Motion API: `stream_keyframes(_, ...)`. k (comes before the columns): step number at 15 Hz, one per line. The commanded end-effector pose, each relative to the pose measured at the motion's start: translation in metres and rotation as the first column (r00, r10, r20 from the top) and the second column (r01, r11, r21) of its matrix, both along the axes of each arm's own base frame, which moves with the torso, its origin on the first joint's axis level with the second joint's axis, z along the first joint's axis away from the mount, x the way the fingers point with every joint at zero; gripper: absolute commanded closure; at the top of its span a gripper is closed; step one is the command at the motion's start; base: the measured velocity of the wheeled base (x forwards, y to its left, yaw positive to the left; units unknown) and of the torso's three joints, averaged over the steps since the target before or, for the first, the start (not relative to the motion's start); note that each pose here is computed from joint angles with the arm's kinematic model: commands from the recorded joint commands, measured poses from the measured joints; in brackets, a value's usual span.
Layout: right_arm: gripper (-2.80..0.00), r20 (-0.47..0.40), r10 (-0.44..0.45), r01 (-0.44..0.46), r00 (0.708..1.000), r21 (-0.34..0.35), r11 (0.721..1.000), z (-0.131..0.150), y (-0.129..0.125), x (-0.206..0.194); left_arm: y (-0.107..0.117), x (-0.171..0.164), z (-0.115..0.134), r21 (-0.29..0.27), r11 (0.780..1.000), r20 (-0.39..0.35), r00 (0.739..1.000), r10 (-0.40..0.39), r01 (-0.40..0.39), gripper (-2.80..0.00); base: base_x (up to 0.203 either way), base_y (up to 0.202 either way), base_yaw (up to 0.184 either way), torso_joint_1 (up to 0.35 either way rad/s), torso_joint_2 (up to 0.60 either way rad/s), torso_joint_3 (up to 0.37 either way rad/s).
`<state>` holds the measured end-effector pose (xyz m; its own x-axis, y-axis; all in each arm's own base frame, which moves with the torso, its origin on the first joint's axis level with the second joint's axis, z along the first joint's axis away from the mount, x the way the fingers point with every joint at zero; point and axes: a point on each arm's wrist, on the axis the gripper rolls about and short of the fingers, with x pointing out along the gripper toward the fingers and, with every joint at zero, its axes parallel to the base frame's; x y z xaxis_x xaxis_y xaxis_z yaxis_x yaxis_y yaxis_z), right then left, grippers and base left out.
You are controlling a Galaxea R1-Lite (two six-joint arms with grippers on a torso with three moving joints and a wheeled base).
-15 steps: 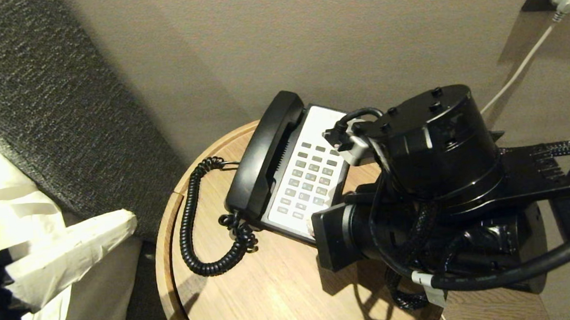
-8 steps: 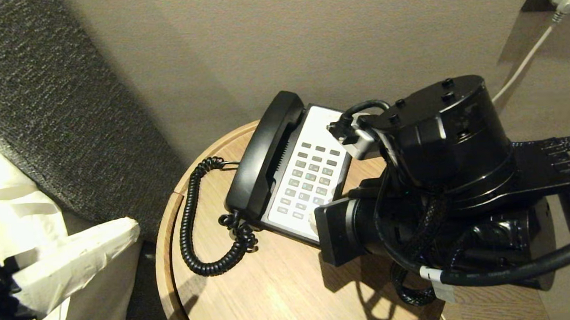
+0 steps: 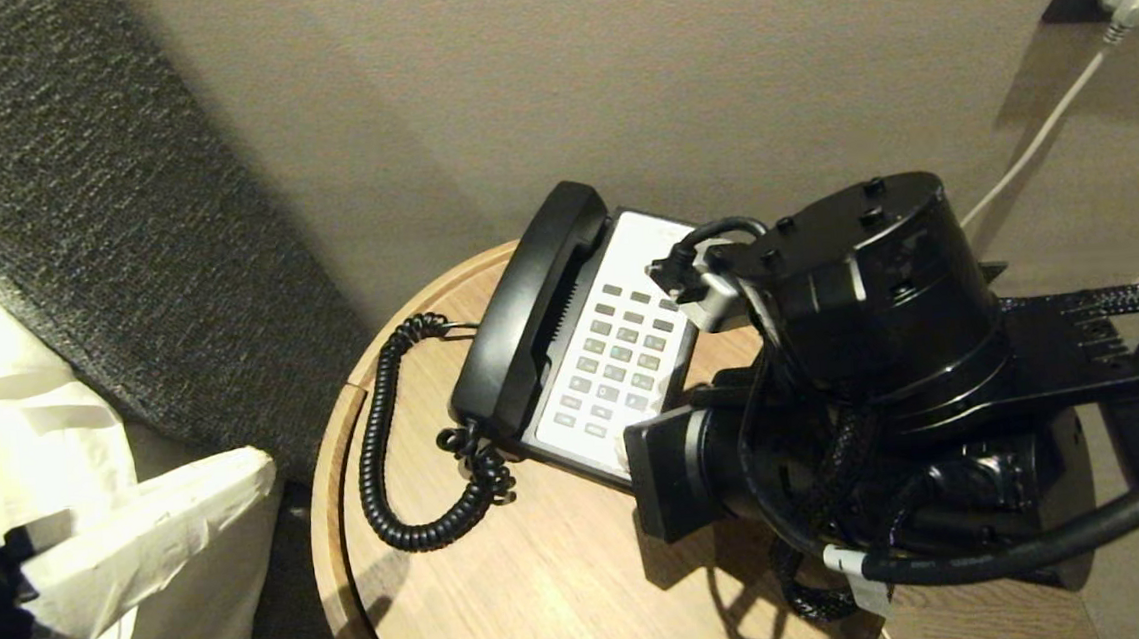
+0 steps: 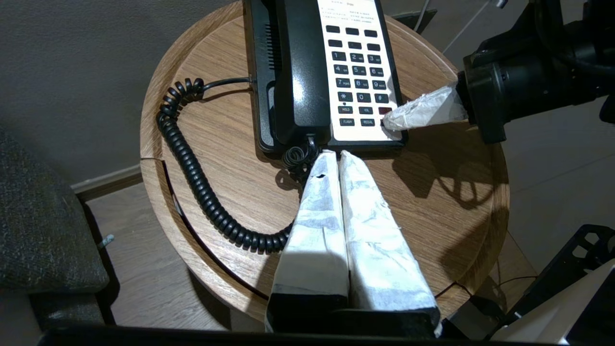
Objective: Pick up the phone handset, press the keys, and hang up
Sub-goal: End the call using the dial pad
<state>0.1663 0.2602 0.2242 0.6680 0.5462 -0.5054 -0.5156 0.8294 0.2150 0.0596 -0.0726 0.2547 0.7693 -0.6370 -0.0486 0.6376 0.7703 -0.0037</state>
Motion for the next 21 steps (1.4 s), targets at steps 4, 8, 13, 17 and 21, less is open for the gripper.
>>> stream_keyframes(4,0.00,-0.007,-0.005,0.005,1.000,-0.012,1.000,-0.004,0.001,0.001,0.001,-0.001,0.000,-0.005,1.000,0.003,1.000,0.000,0.000,0.00,0.000,0.000,0.000,0.000,0.00,0.000)
stream_keyframes(8,0.00,0.005,-0.003,0.003,1.000,0.012,1.000,0.004,0.000,0.000,0.001,-0.001,0.000,-0.004,1.000,0.002,1.000,0.000,0.000,0.00,0.000,0.000,0.000,0.000,0.00,0.000)
stream_keyframes(13,0.00,0.013,-0.004,0.004,1.000,0.021,1.000,0.008,-0.003,-0.002,0.000,0.000,-0.002,0.002,1.000,-0.002,1.000,0.001,-0.001,0.00,0.000,0.000,0.000,0.000,0.00,0.000)
stream_keyframes(17,0.00,0.005,-0.002,0.002,1.000,0.010,1.000,0.004,-0.003,-0.002,0.000,0.000,-0.001,0.001,1.000,-0.002,1.000,0.000,0.000,0.00,0.000,0.000,0.000,0.000,0.00,0.000)
stream_keyframes(21,0.00,0.003,-0.004,0.004,1.000,0.011,1.000,0.004,-0.003,-0.002,0.001,-0.001,-0.002,0.000,1.000,-0.001,1.000,0.000,0.000,0.00,0.000,0.000,0.000,0.000,0.00,0.000)
